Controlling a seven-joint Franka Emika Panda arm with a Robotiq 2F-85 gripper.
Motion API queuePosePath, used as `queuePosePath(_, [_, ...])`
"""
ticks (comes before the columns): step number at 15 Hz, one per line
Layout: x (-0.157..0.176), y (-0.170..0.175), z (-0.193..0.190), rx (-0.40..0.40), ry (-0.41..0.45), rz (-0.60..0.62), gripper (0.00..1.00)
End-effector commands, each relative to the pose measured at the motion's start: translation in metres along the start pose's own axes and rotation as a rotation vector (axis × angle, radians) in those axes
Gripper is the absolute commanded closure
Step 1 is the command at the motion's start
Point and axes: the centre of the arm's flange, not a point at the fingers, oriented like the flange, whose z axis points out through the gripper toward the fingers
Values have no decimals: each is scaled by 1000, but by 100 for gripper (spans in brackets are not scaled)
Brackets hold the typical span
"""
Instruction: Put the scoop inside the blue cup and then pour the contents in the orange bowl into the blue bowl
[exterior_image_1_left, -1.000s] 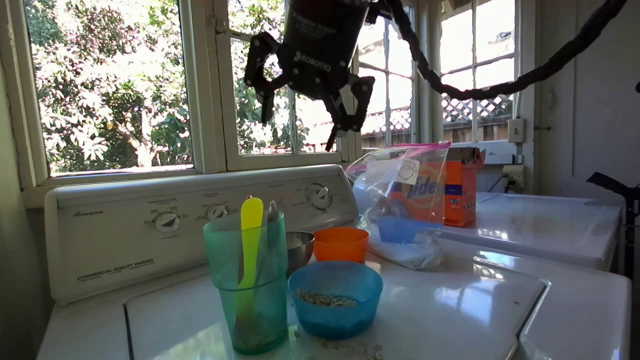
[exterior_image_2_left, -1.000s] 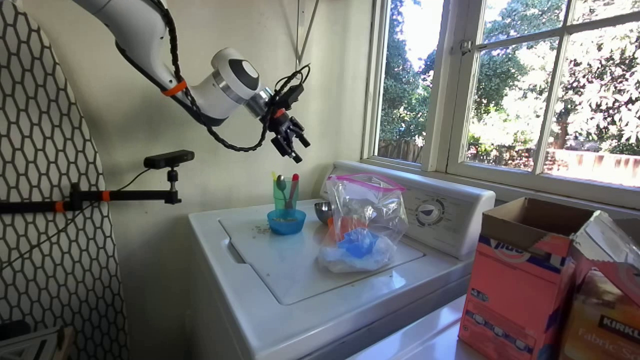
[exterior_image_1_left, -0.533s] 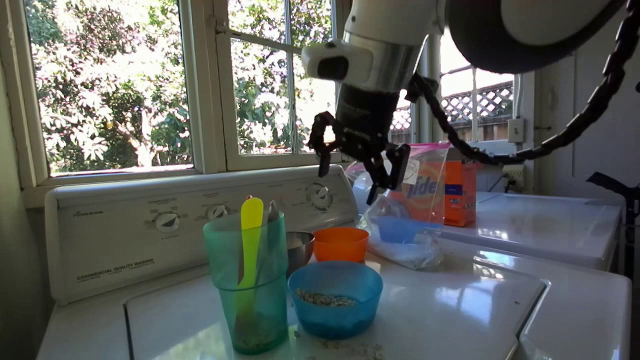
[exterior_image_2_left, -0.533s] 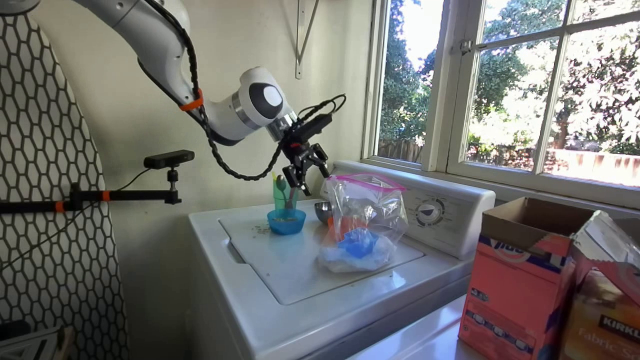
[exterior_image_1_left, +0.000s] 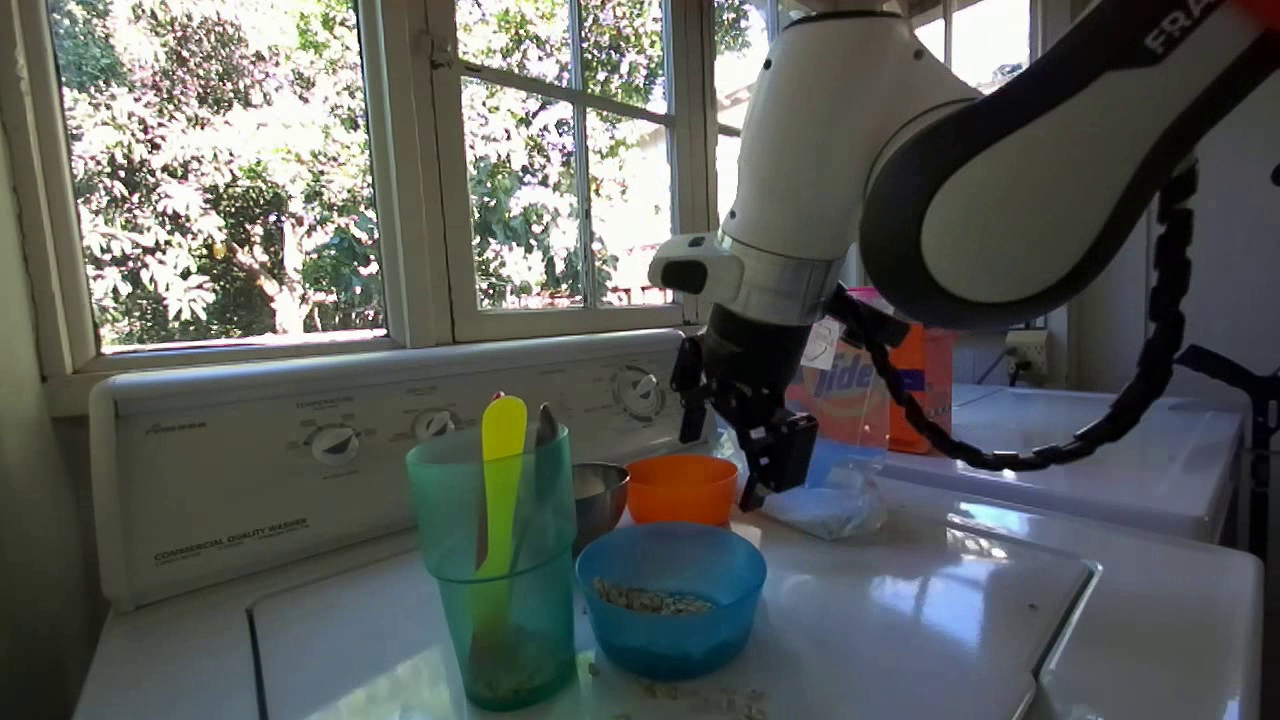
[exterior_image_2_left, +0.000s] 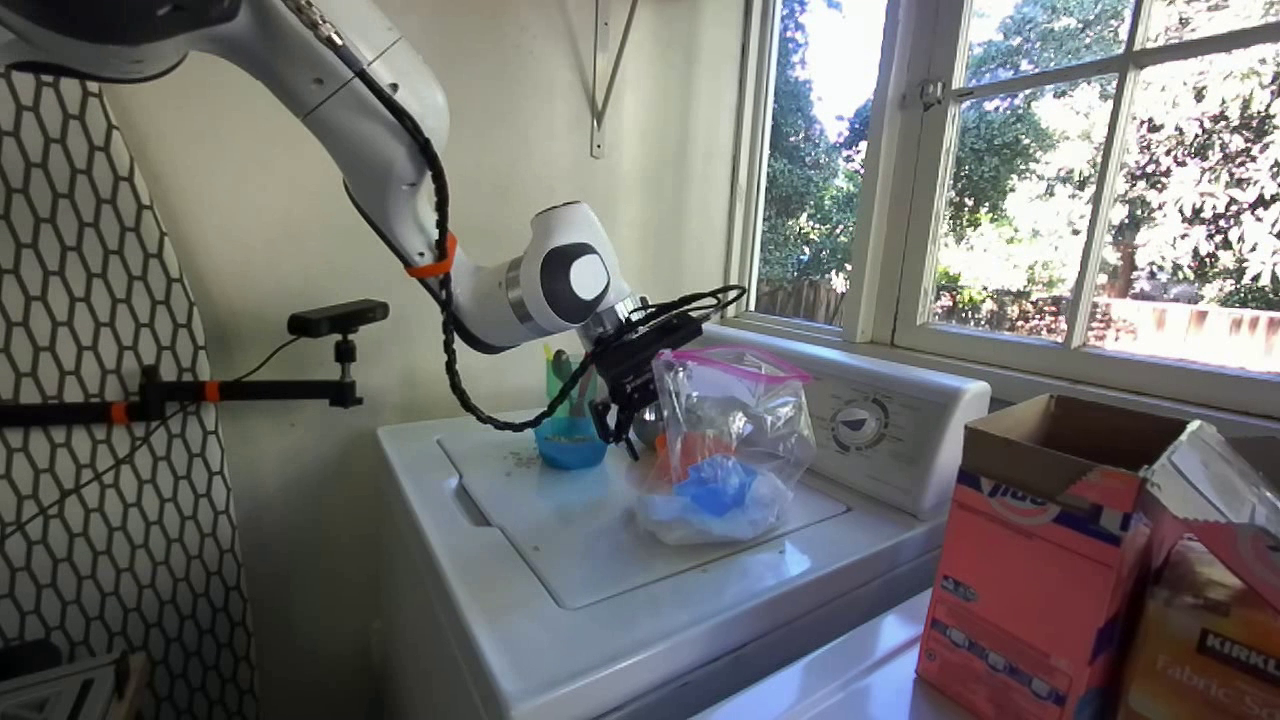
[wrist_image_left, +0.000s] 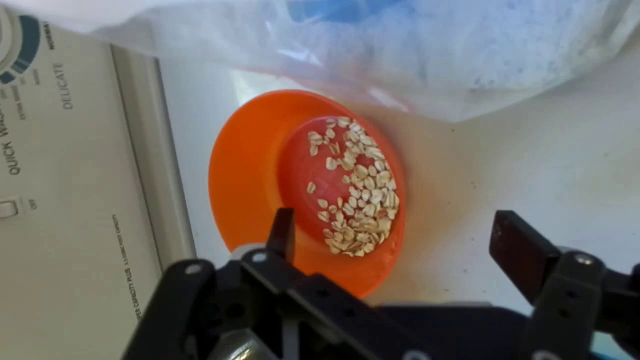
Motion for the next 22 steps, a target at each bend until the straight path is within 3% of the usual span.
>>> queuePosePath(1, [5, 5, 15, 23, 50, 193, 0])
queuePosePath(5, [2, 22, 14, -1, 91, 393, 0])
queuePosePath(7, [1, 30, 16, 31, 95, 460, 0])
queuePosePath(12, [11, 29, 27, 125, 178, 447, 3])
queuePosePath(13, [12, 28, 30, 139, 177, 440, 27])
queuePosePath(15, [13, 27, 35, 148, 168, 434, 29])
queuePosePath(22, [7, 29, 34, 152, 143, 430, 84])
